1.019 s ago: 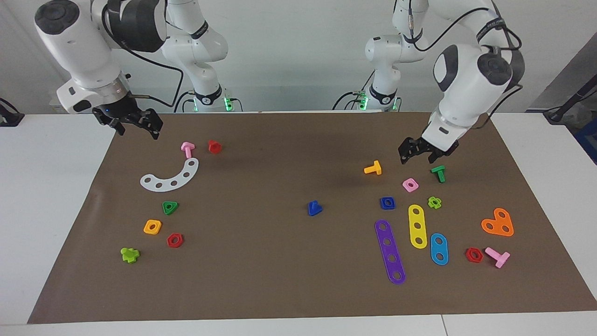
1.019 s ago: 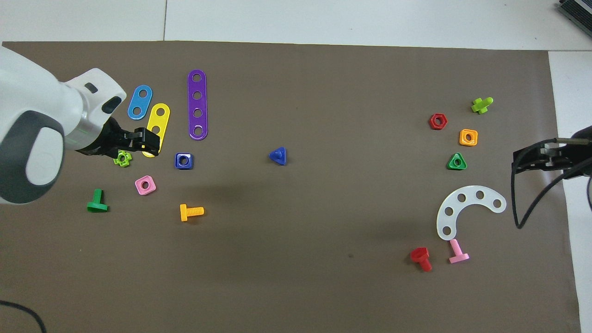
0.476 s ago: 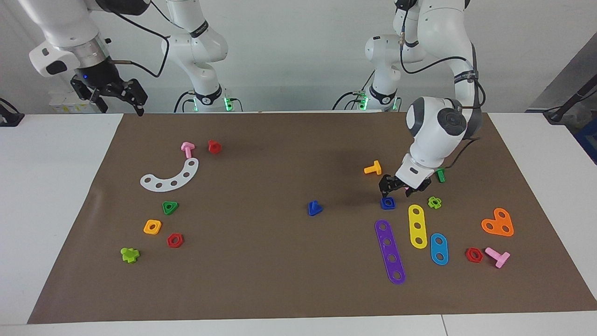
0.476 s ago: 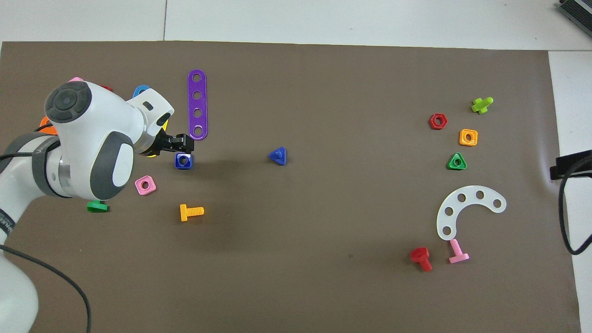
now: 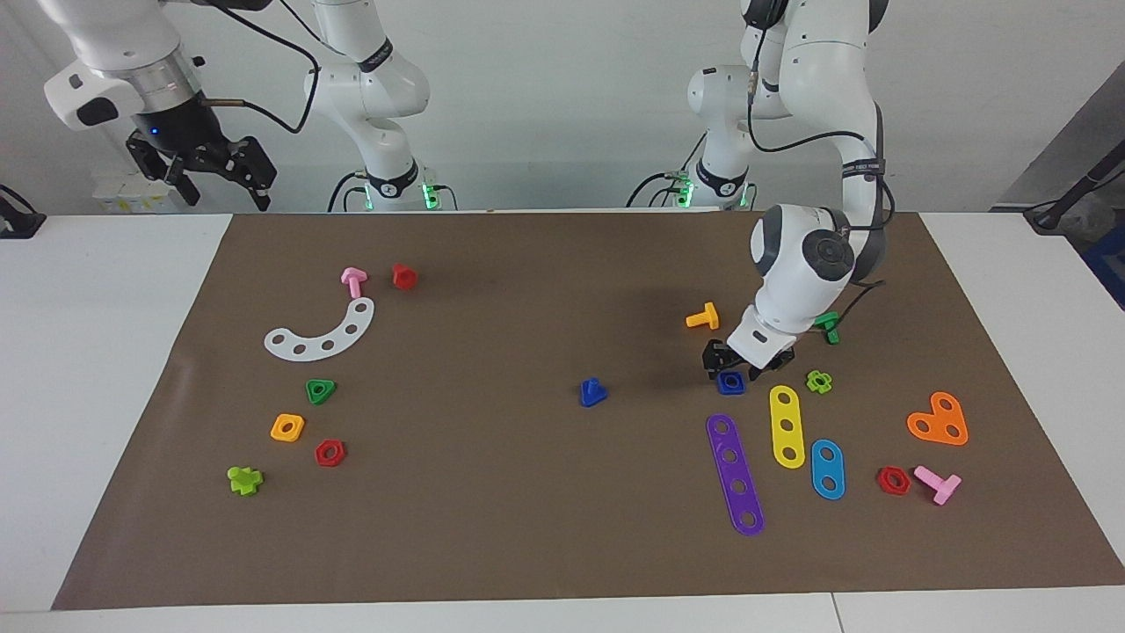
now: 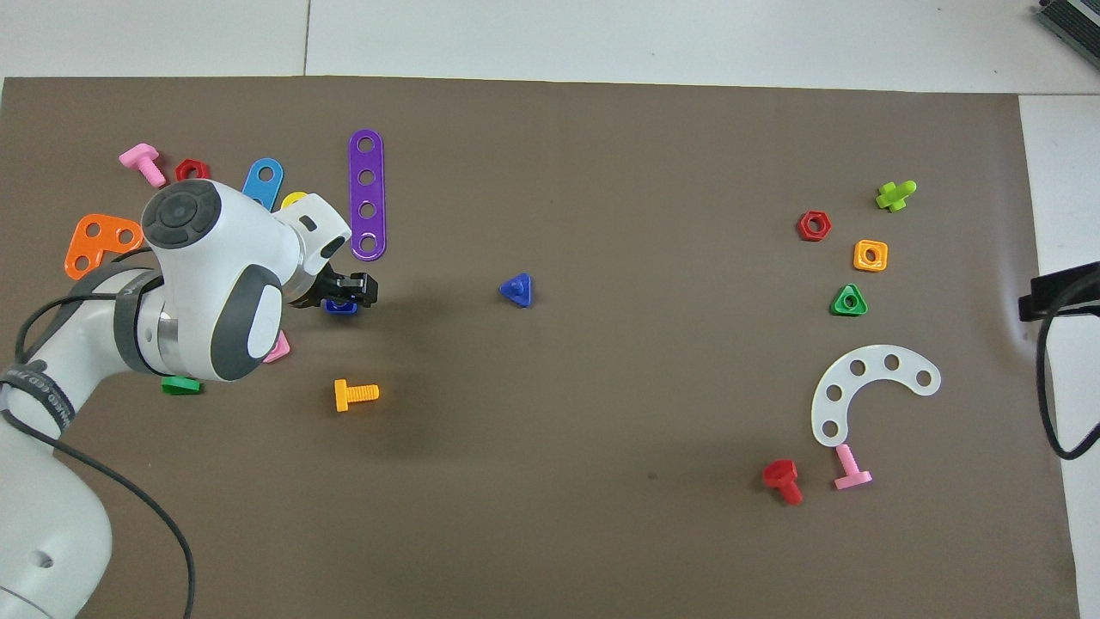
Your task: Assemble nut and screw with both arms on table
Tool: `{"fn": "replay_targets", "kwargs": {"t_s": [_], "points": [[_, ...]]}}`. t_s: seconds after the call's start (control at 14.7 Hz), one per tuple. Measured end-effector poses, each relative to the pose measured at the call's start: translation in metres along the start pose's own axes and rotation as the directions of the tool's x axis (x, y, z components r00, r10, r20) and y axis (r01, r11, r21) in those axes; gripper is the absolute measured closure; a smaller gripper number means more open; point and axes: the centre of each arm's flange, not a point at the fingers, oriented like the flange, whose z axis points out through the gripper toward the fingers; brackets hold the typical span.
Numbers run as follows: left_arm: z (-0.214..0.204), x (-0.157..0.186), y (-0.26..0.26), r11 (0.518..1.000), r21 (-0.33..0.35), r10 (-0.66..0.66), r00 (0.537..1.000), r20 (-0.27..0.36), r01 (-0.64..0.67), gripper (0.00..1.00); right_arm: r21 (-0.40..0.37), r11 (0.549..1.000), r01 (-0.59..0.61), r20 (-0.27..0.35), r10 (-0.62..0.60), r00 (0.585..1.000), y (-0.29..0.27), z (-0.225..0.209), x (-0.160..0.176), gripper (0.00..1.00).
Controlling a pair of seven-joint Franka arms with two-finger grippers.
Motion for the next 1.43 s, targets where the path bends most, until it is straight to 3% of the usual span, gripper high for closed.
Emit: {"fn": "replay_targets", "kwargs": {"t_s": [0.82,0.95,1.02,1.16,1.43], "points": [[0.024,0.001,-0.006,1.0,0.023,0.017,0.999,-0.034,-0.016,0.26,0.008,1.0,0.019,-0.001,-0.019,1.0,-0.014,0.02,0.008,0.0],[0.023,0.001,-0.009,0.999,0.043,0.033,0.999,-0.039,-0.031,0.4,0.008,1.0,0.019,-0.004,-0.019,1.0,-0.014,0.019,0.007,0.0],[0.023,0.001,-0.008,0.998,0.051,0.042,0.998,-0.038,-0.04,0.4,0.008,1.0,0.019,-0.005,-0.019,1.0,-0.014,0.018,0.006,0.0],[0.018,0.002,-0.006,0.997,0.058,0.052,0.998,-0.047,-0.05,0.52,0.008,1.0,0.019,-0.005,-0.019,1.0,-0.014,0.018,0.006,0.0],[0.009,0.009,0.0,0.997,0.058,0.061,0.996,-0.059,-0.058,0.52,0.008,1.0,0.019,-0.005,-0.019,1.0,-0.014,0.018,0.006,0.0]]}}
